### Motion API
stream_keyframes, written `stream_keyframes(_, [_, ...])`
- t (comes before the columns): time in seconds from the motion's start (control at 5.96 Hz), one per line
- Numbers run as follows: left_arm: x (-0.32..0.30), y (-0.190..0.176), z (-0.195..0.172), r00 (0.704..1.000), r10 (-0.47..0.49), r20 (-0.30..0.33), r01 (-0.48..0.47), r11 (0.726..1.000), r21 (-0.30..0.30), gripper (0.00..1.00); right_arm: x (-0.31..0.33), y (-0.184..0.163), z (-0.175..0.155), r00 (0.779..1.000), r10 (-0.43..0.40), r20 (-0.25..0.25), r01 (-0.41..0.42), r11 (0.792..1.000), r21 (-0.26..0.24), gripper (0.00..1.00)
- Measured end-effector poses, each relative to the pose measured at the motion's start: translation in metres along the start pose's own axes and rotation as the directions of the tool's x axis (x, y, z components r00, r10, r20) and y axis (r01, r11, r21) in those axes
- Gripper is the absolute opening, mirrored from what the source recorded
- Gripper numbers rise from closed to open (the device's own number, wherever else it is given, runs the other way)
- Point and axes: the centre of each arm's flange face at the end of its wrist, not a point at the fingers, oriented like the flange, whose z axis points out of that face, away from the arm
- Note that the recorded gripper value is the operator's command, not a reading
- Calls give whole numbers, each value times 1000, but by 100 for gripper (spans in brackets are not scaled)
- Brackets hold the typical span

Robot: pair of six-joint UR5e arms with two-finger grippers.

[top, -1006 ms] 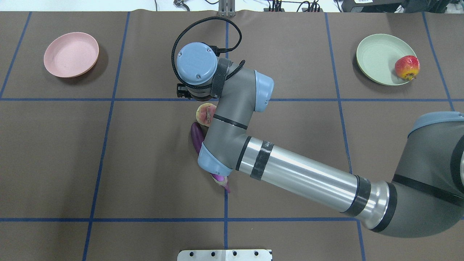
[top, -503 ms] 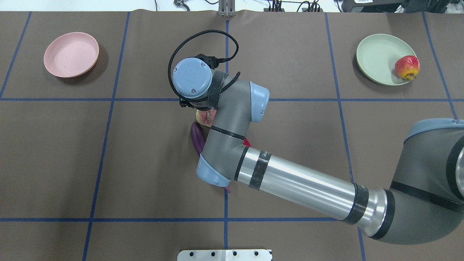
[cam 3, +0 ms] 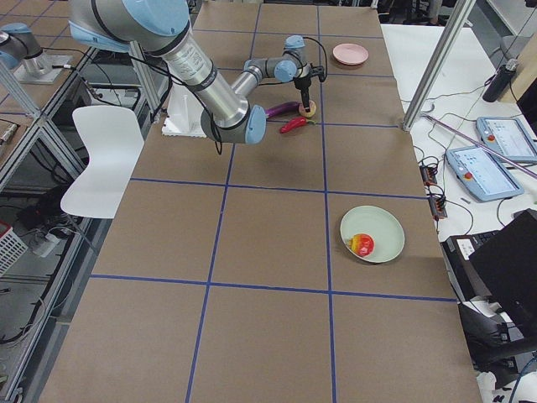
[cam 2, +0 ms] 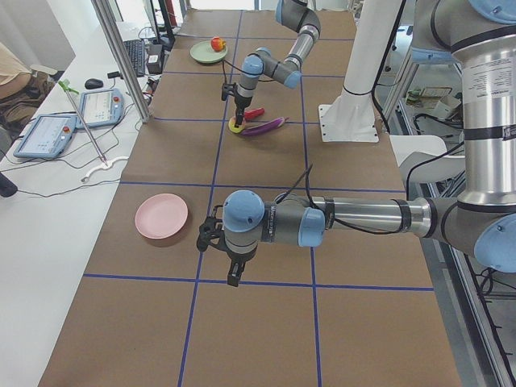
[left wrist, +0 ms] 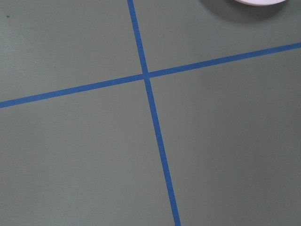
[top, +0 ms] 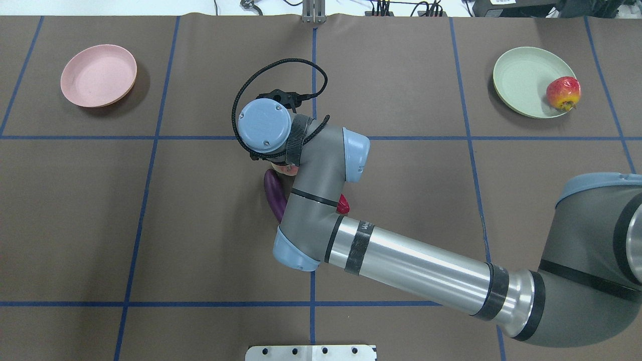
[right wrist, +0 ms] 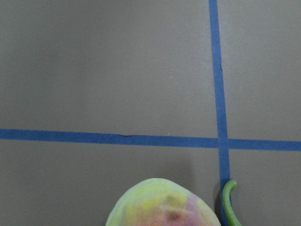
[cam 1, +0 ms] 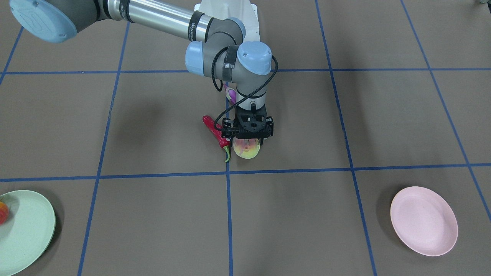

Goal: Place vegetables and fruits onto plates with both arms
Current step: 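Lower the right gripper and grasp the yellow-pink peach, then carry the peach to the pale green plate and release it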

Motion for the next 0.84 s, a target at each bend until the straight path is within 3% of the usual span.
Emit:
stream_keyframes(0.17, [0,0,0,1000,0,0,0,1000,0,100,3,3,4,1000,-3,-6,3,1000,-2,30])
stream_keyframes(0.34, [0,0,0,1000,0,0,0,1000,0,100,2,2,3,1000,-3,-3,3,1000,-1,0])
stream_keyframes(0.84, [0,0,0,1000,1,0,-1,1000,-1,100,11,-40,-30,999,-22,41,21,999,23,0])
